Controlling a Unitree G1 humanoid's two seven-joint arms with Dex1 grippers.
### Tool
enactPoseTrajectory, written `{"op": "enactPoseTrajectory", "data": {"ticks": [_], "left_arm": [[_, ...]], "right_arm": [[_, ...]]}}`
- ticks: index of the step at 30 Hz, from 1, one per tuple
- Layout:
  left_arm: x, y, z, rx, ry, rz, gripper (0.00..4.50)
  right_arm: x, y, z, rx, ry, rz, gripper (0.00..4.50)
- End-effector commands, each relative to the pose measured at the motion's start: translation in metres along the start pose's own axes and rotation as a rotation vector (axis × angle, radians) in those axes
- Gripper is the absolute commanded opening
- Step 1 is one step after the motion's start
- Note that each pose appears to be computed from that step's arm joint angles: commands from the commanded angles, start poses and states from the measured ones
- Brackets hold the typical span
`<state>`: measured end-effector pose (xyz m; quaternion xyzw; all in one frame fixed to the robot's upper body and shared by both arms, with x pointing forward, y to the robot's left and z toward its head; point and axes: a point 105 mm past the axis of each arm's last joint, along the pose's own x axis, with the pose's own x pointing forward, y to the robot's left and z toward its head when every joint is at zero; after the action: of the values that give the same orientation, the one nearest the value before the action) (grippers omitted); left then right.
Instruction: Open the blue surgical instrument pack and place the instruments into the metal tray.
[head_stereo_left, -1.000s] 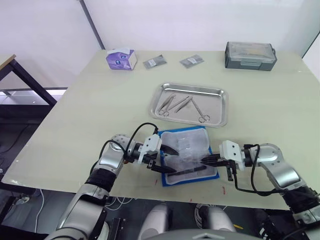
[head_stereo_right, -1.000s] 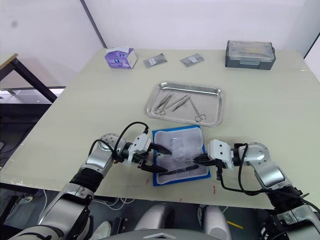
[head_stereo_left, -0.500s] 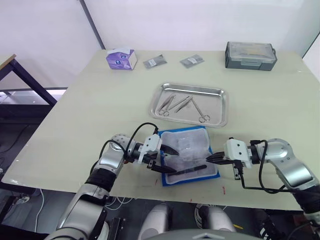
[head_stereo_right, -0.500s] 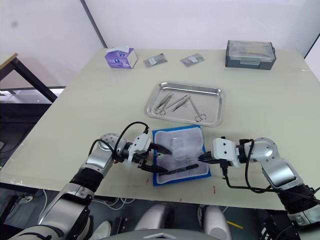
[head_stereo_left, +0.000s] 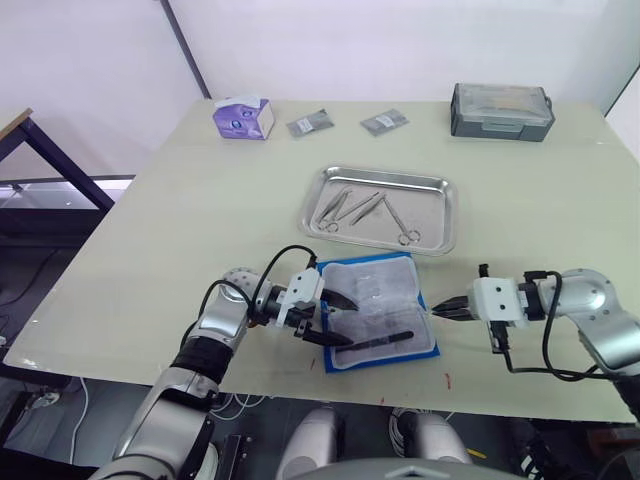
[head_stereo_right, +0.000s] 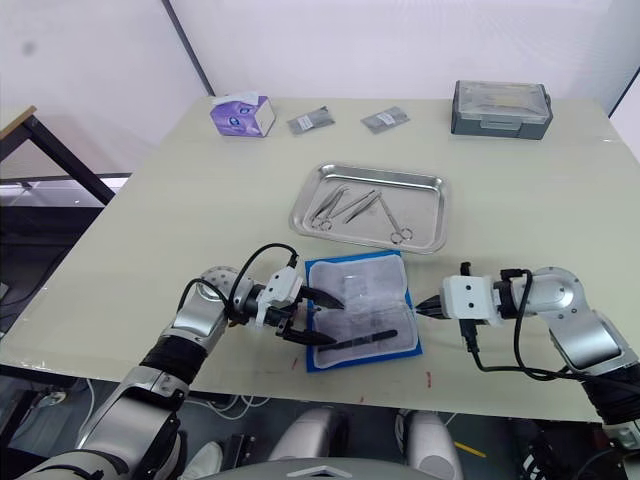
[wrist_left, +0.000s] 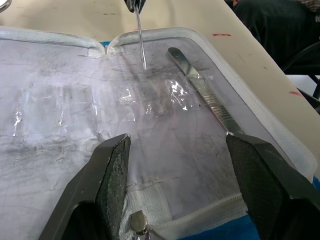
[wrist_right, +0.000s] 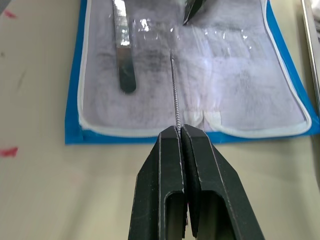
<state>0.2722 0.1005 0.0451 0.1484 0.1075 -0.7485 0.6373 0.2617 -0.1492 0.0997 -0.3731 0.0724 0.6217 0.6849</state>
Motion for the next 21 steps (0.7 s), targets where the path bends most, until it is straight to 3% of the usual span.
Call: {"op": "enactPoseTrajectory", "data": {"ticks": [1,6,11,21], "left_arm": [[0.018,-0.038,-0.053,-0.216,0.121,-0.134,3.26],[0.019,-0.037,-0.053,-0.216,0.120,-0.134,3.26],[0.021,-0.036,-0.052,-0.213,0.116,-0.137,3.26],[0.021,-0.036,-0.053,-0.213,0.116,-0.132,3.26]], "right_arm": [[-0.021,-0.006,0.003,-0.034,0.018,-0.038,0.06],[-0.034,-0.017,0.009,0.052,-0.035,-0.127,0.06],[-0.033,-0.049,0.025,0.256,-0.165,-0.354,0.06],[-0.016,-0.095,0.017,0.568,-0.119,-0.630,0.06]]}}
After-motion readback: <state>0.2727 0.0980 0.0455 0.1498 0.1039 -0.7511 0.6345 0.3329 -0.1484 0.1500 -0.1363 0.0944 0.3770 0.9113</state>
